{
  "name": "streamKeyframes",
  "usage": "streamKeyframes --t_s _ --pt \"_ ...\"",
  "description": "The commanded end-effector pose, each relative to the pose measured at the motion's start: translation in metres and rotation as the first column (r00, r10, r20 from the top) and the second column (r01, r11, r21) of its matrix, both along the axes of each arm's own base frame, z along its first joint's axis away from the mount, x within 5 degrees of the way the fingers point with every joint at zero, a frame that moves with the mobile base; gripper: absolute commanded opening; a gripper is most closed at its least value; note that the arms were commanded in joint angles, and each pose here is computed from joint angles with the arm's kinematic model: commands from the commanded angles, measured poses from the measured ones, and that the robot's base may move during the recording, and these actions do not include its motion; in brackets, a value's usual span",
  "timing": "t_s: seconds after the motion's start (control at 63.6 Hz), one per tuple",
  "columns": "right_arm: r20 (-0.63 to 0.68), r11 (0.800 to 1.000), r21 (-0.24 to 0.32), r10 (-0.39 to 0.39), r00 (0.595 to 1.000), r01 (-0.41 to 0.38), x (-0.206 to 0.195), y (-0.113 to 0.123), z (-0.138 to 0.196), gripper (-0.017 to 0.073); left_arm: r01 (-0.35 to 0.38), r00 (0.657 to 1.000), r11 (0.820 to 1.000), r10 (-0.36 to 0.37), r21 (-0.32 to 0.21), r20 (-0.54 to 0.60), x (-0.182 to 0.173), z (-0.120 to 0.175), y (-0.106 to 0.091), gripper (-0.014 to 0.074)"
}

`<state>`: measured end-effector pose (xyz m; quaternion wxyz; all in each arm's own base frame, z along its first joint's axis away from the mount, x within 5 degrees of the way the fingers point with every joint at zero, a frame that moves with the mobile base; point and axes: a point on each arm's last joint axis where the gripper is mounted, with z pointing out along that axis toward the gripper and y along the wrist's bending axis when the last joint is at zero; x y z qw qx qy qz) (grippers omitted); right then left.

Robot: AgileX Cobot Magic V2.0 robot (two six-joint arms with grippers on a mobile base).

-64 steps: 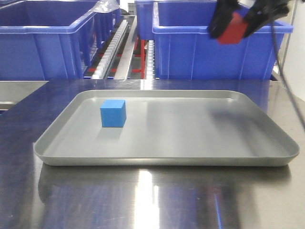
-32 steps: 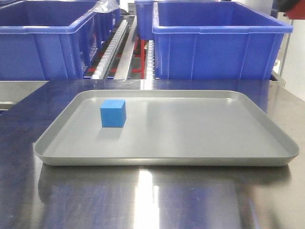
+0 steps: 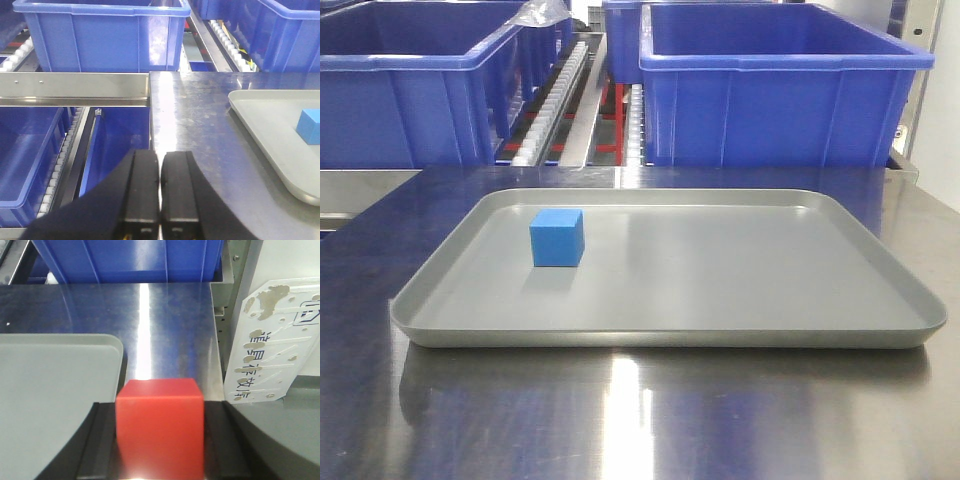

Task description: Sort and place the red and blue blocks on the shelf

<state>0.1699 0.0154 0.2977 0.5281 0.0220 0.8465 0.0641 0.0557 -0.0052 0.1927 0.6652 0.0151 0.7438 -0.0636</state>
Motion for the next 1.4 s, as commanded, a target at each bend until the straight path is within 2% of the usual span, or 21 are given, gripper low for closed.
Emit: streamKeyframes --t_s 0.0,0.236,1.383 --pt "0.135 1.0 -0.006 -0.005 0.991 0.006 -0.005 -0.002 0.012 0.0057 0.022 0.997 1.0 -0.021 -0.01 0.073 0.0 -0.001 -0.002 0.0125" --pt "0.146 1.0 -0.005 -0.006 0.989 0.006 -0.017 -0.003 -0.001 0.0057 0.022 0.997 1.0 -0.021 -0.01 0.073 0.0 -0.001 -0.002 0.0125" --pt "0.118 1.0 -0.007 -0.005 0.993 0.006 -0.018 -0.003 -0.003 0.0057 0.022 0.997 1.0 -0.021 -0.01 0.073 0.0 -0.001 -0.002 0.0125"
